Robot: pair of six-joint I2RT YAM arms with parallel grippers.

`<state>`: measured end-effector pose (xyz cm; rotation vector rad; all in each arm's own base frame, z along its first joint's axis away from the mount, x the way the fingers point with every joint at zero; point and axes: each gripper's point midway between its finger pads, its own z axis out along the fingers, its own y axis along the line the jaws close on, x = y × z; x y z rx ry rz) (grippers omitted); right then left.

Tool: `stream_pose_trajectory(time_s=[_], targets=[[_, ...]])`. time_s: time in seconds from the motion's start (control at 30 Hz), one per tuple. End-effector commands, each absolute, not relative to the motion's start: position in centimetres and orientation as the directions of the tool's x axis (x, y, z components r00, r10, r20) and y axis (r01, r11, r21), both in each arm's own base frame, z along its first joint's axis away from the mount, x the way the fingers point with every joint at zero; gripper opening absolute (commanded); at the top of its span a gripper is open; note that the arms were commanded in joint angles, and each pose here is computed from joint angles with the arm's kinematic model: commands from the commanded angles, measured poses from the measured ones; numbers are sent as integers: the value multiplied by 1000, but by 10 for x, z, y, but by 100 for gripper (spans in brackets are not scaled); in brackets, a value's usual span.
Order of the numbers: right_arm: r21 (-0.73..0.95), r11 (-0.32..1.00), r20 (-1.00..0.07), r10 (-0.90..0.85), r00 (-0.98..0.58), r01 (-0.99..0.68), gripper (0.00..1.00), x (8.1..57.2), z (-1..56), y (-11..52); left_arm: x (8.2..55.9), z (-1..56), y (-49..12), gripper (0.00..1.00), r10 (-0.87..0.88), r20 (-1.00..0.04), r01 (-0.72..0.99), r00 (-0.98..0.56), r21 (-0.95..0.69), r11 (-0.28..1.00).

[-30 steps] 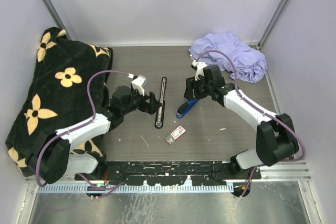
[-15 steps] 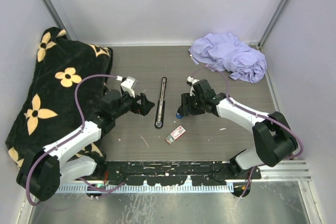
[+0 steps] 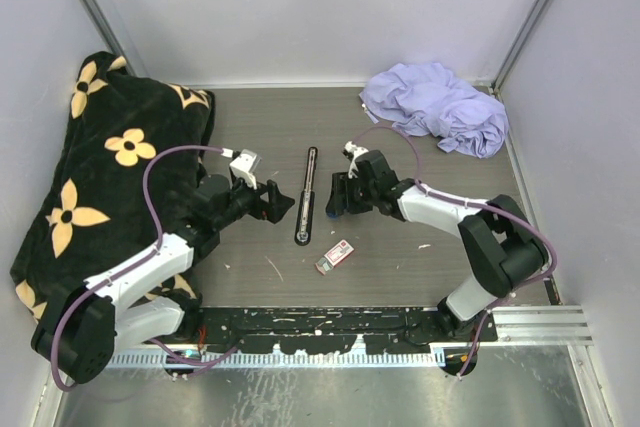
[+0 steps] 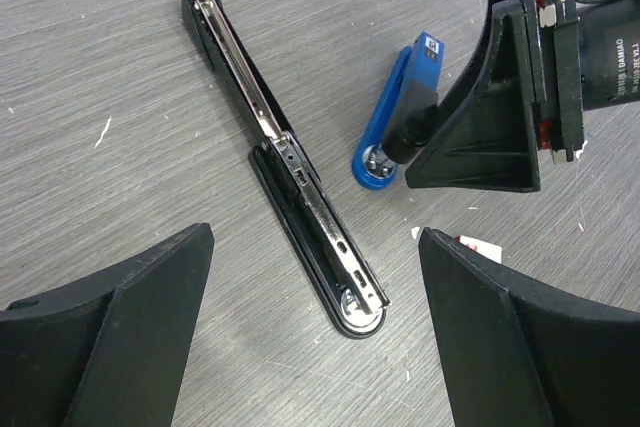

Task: Load the staples into the stapler
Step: Adjust the stapler at the center of the board, then pick up the stapler from the center of the board.

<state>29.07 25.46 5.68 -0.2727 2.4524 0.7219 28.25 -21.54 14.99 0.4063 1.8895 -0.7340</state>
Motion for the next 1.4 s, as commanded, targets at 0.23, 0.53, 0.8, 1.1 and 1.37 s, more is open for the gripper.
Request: stream_pose_trajectory(time_s=[0.23,0.53,0.8,1.1,1.37], targets=[[119,834,-759,-274,-591,-539,64,327,128,238,284,163,-239,84,-81,-953,713,-293,-275,645],[-118,559,-729,-610,-311,-820,63,347,121,258,295,158,-257,81,-150,-957,756,-248,-288,588],[-115,332,-710,-687,-156,-936,63,346,104,284,296,148,-255,81,-109,-958,749,-266,-277,602],[-33,224,-696,-705,-138,-974,64,325,95,289,298,141,-255,81,-86,-955,743,-283,-275,611],[-60,224,-689,-715,-123,-973,66,331,94,288,298,135,-257,81,-80,-951,743,-299,-285,605]])
